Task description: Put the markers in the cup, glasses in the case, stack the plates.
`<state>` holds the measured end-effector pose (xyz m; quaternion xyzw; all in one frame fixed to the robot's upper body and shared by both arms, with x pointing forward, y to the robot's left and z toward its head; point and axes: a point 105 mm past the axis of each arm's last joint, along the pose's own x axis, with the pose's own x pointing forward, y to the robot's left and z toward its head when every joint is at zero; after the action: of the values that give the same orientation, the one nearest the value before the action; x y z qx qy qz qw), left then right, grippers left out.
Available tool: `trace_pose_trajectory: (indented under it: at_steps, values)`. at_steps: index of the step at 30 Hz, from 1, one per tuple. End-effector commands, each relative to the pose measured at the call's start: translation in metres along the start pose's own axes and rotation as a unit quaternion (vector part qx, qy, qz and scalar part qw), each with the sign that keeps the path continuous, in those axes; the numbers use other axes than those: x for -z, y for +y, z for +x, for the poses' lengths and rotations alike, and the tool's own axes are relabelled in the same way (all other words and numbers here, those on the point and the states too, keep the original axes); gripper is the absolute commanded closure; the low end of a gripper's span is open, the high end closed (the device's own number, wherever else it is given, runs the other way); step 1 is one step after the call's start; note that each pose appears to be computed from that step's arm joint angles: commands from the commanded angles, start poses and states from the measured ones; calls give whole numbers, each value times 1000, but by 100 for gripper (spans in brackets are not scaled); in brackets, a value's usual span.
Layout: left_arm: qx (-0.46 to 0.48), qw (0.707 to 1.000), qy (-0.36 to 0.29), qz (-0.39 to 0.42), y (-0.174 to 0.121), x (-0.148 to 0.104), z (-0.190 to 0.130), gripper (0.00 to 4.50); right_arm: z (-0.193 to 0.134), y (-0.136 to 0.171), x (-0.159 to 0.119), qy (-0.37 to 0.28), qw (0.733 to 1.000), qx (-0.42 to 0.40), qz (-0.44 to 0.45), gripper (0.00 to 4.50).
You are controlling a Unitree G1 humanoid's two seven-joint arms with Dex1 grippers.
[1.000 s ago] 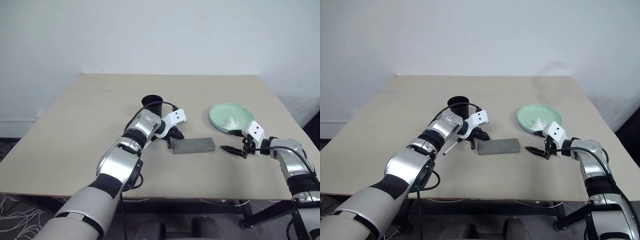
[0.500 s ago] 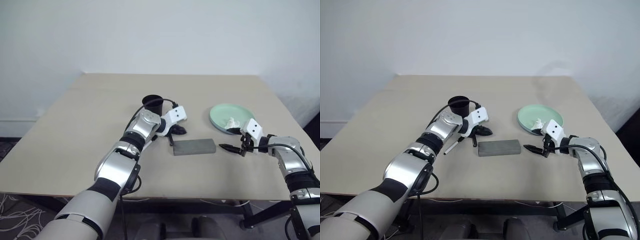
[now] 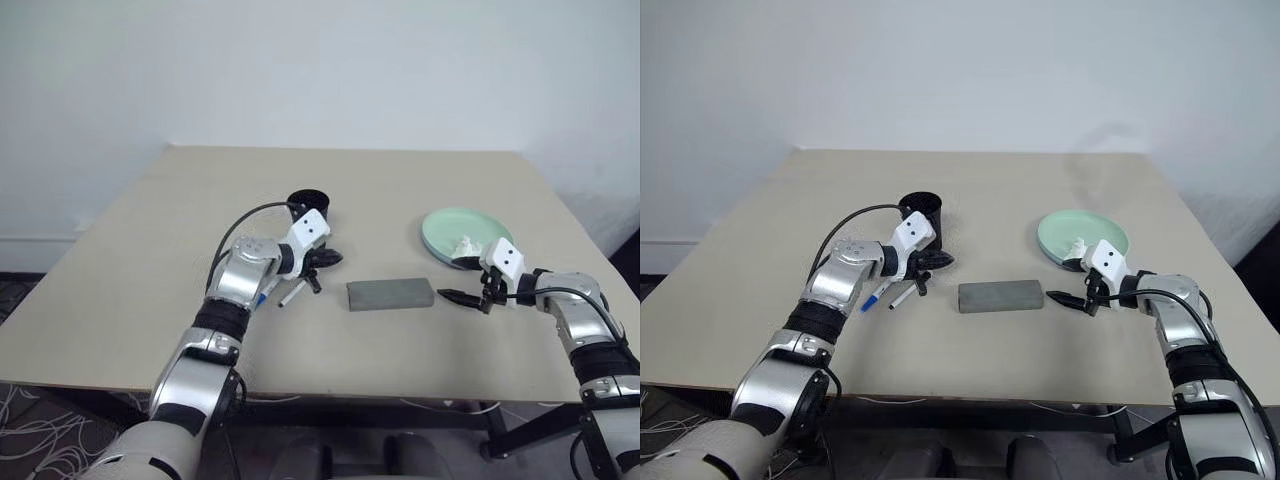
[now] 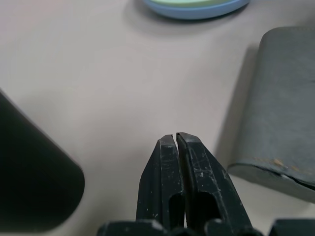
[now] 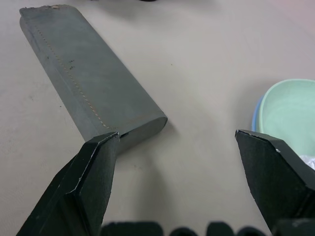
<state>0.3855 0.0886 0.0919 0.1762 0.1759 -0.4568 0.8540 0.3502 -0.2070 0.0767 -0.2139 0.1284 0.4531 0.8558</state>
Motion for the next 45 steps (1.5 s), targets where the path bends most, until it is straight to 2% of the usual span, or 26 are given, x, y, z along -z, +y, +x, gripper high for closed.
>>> trace_pose_trajectory:
  at_steps: [1,9,14,18,23,33,45]
  values:
    - [-20,1000,-3,-11,-3,-12,-9,381,-2,-9,-16,-16,1000,7,-23,41]
    - [-100,993,43,-33,1,-5,-19,116,-1,-7,-20,-22,1000,-11,-16,41]
    - [-147,986,57,-46,16,-5,-21,116,0,-7,-19,-19,1000,-12,-16,41]
    - [-153,985,63,-49,20,-7,-20,116,1,-6,-18,-20,1000,-12,-15,41]
    - [-153,982,88,-63,27,1,-17,116,2,-6,-18,-20,1000,-11,-15,41]
    - [-124,978,121,-112,20,8,-16,116,2,-5,-15,-20,1000,-8,-13,41]
    - [-131,972,160,-110,14,7,-19,116,7,-5,-16,-23,1000,-7,-13,41]
